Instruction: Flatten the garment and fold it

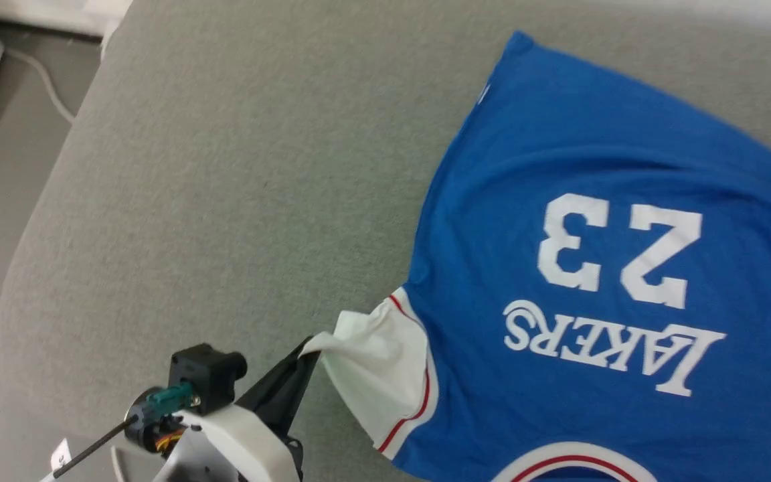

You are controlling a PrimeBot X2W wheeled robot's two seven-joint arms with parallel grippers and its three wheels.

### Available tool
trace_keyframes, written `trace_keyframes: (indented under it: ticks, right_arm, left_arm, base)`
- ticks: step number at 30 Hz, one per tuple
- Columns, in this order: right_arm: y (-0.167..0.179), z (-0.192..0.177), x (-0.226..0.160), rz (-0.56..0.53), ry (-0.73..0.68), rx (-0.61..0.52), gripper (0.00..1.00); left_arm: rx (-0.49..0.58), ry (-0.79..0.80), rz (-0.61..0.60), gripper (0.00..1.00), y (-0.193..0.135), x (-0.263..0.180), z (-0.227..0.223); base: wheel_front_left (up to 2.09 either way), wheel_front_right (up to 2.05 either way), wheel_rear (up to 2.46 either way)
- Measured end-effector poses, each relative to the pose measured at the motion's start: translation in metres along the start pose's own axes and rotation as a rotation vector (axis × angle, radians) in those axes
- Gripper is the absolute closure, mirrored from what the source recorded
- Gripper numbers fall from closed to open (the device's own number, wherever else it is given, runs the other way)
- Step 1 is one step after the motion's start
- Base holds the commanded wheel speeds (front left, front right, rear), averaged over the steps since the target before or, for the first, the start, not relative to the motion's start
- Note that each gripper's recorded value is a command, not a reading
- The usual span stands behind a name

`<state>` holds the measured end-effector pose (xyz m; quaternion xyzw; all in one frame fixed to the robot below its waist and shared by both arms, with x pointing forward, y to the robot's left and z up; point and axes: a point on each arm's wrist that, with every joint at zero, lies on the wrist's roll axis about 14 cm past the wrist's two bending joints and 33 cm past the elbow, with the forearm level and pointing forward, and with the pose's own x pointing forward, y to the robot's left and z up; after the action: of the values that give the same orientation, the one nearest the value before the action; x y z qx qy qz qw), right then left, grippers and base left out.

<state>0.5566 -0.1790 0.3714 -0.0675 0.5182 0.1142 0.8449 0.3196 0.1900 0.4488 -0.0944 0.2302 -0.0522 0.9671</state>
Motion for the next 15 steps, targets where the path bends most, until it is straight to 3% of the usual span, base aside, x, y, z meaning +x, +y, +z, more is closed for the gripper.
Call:
trace_keyframes:
  ticks: [15]
  right_arm:
    - [-0.043,-0.14,-0.099,-0.027,0.049,0.111,1.0]
  left_arm:
    - [-0.014,-0.083,-0.102,1.0,-0.028,-0.017,0.015]
  base:
    - [0.0,0.0,0.0]
